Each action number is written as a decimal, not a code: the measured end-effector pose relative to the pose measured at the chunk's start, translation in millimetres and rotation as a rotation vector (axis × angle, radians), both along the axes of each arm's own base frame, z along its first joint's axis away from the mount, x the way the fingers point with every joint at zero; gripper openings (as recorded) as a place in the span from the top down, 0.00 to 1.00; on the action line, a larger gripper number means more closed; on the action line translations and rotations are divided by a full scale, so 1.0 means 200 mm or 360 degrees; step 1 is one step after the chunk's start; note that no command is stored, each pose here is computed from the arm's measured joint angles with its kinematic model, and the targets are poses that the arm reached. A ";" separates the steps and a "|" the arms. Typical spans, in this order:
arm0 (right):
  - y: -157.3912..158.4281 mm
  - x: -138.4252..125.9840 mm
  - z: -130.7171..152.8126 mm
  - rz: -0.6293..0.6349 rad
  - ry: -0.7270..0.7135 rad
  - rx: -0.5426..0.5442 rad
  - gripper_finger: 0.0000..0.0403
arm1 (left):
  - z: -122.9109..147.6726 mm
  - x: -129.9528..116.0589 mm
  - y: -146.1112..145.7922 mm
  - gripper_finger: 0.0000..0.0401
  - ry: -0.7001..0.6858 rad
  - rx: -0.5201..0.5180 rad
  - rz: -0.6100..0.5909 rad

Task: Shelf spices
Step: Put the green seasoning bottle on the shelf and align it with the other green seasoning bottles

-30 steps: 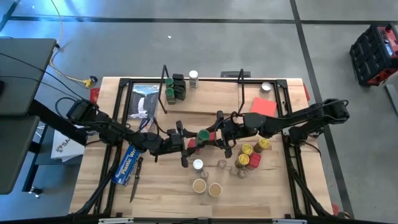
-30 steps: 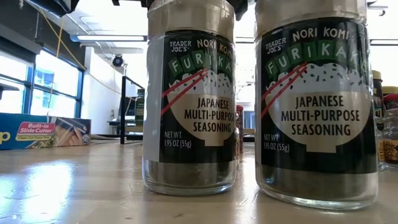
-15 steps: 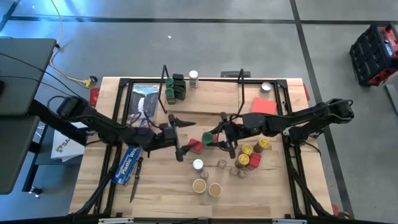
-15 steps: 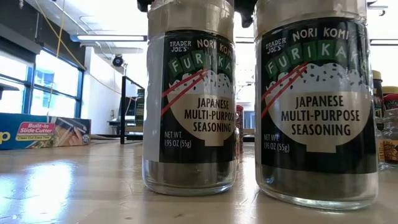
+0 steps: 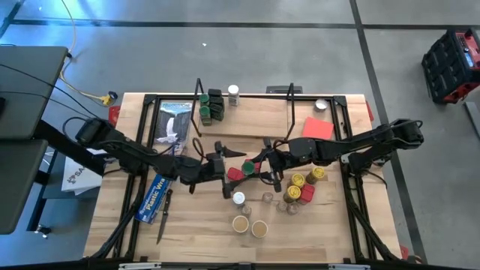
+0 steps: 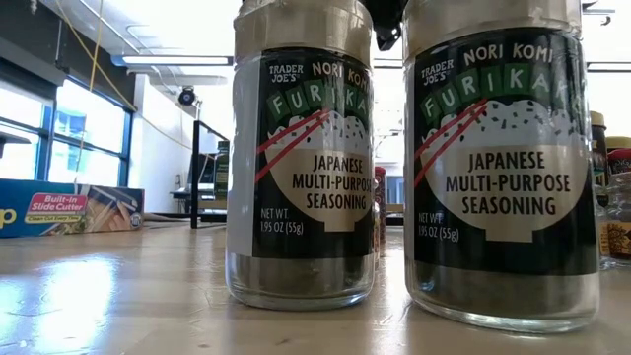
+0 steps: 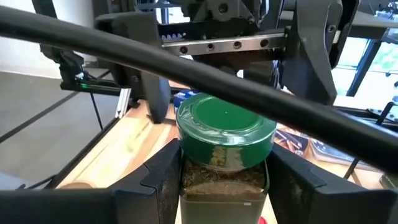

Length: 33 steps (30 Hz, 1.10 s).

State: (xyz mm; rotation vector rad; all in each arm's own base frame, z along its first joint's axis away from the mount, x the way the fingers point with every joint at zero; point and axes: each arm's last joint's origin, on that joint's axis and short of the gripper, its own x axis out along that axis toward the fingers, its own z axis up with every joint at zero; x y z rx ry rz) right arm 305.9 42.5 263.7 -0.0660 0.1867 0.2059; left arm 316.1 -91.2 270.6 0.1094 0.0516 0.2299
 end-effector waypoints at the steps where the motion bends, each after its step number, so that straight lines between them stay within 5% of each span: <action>1: 0.00 0.00 0.00 0.0005 0.0000 0.0003 0.57 | -0.01 0.01 0.00 0.08 0.0013 0.0002 0.0006; 8: 0.00 0.00 0.01 0.0015 -0.0023 0.0006 0.57 | -0.01 0.03 0.03 0.14 0.0005 -0.0171 -0.0072; 21: 0.00 0.00 0.01 -0.0009 -0.0013 0.0048 0.56 | -0.02 0.04 0.07 0.49 0.0023 -0.0245 -0.0141; 27: 0.00 0.00 0.00 0.0010 0.0014 -0.0001 0.39 | -0.02 0.04 0.07 0.51 0.0022 -0.0260 -0.0175; 33: -0.01 -0.03 0.02 -0.0089 0.0048 -0.0051 0.36 | -0.01 0.04 0.08 0.51 0.0017 -0.0247 -0.0136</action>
